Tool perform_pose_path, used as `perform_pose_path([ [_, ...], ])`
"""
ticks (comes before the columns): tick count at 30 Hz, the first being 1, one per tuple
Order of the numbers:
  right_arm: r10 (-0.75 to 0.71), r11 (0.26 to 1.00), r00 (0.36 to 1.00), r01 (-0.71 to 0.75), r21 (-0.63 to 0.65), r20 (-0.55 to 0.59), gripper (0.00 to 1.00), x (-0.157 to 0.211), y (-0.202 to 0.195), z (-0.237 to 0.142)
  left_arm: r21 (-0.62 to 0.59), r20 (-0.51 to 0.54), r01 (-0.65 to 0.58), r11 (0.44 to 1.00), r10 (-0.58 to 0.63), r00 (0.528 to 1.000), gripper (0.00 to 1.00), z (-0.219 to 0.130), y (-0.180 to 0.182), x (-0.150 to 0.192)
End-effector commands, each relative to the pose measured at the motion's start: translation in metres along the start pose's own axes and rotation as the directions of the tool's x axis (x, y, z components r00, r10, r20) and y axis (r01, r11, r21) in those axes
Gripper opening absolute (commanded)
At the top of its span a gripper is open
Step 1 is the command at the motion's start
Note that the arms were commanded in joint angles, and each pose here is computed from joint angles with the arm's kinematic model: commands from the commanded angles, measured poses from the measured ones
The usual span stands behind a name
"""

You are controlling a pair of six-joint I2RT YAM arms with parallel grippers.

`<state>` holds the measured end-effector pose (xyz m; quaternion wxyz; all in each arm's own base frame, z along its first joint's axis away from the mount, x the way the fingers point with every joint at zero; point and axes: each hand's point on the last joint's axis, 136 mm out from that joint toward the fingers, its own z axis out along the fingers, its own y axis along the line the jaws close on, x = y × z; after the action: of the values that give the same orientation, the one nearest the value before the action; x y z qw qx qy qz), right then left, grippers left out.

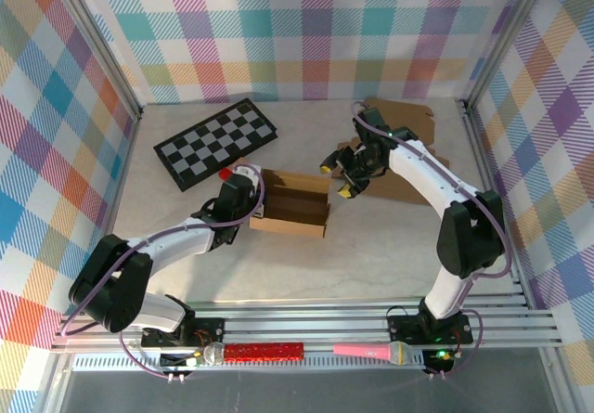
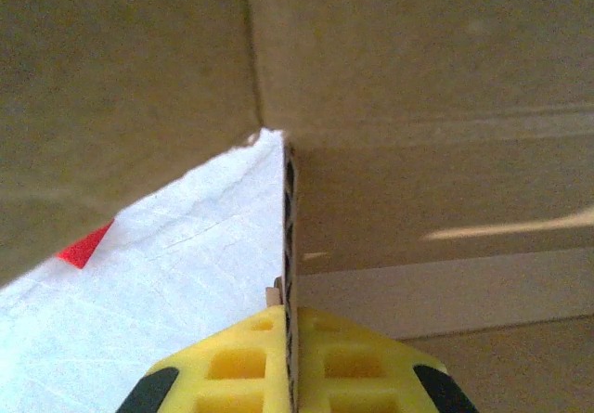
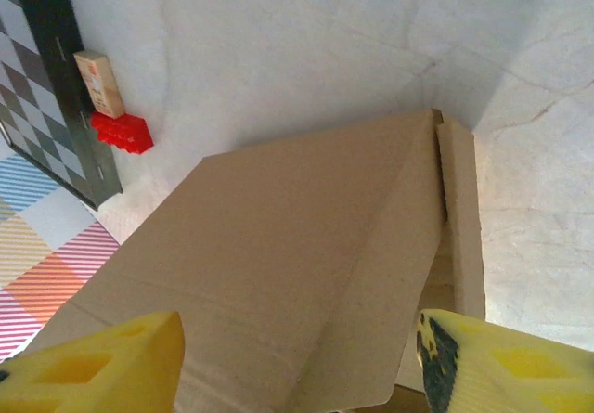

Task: Fold the paper box

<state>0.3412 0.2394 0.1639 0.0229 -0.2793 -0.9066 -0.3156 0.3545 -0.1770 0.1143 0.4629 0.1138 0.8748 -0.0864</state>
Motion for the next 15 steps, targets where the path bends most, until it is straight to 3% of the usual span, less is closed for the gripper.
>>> perform_pose_path([
  [1, 0.004, 0.999, 0.997, -0.007, -0.041, -0.077, 0.65, 0.015, 0.014, -0.005, 0.001, -0.017, -0.001, 1.0, 0.002, 1.0, 0.08, -0.006, -0.002, 0.011],
  [15, 0.014, 1.0, 0.982, -0.013, 0.01, -0.19, 0.46, 0.054, -0.023, 0.028, -0.022, -0.067, 0.082, 0.996, -0.083, 0.994, 0.16, -0.018, -0.011, 0.041],
])
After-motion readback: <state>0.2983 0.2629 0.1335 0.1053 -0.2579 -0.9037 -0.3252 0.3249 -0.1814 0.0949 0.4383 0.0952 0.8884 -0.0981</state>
